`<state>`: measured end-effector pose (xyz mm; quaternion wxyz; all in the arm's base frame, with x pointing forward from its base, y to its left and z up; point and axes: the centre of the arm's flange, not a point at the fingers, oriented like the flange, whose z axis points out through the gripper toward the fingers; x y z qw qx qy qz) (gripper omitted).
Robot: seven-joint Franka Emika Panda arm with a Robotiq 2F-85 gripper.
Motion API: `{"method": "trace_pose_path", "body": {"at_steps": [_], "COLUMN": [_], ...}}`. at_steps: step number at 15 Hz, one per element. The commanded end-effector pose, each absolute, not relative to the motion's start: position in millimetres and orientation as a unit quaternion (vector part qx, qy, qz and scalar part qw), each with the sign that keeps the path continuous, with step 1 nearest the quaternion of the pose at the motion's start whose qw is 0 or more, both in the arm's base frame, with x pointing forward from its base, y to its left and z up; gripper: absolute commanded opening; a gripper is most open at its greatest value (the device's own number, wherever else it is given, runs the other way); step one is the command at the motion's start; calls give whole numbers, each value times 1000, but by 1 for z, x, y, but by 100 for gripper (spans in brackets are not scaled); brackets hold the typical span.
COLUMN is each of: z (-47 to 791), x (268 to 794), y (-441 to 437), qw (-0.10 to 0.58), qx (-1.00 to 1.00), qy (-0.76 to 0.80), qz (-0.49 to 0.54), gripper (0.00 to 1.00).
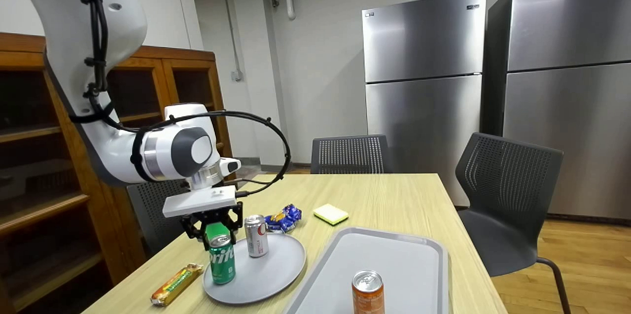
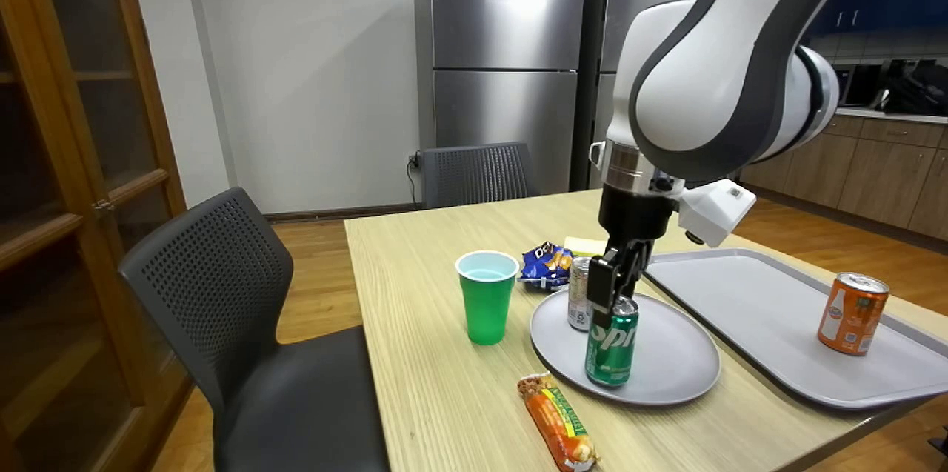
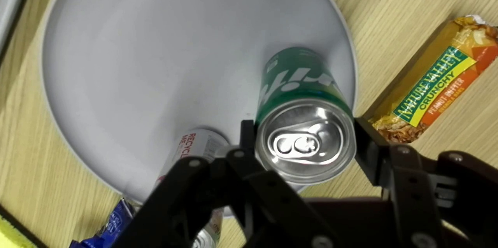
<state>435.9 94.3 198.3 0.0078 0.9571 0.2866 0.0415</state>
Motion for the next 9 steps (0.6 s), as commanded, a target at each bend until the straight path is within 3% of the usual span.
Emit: {"method": "trace_pose_path", "body": {"at_steps": [1,3,9], "z": [206,210,236], "x": [434,434,442], "y": [92,92,85], "qw": [2,1,-13], "qx": [952,950,952], "qy": [303,306,297], "qz": [53,57,73], "gripper": [89,99,100]}}
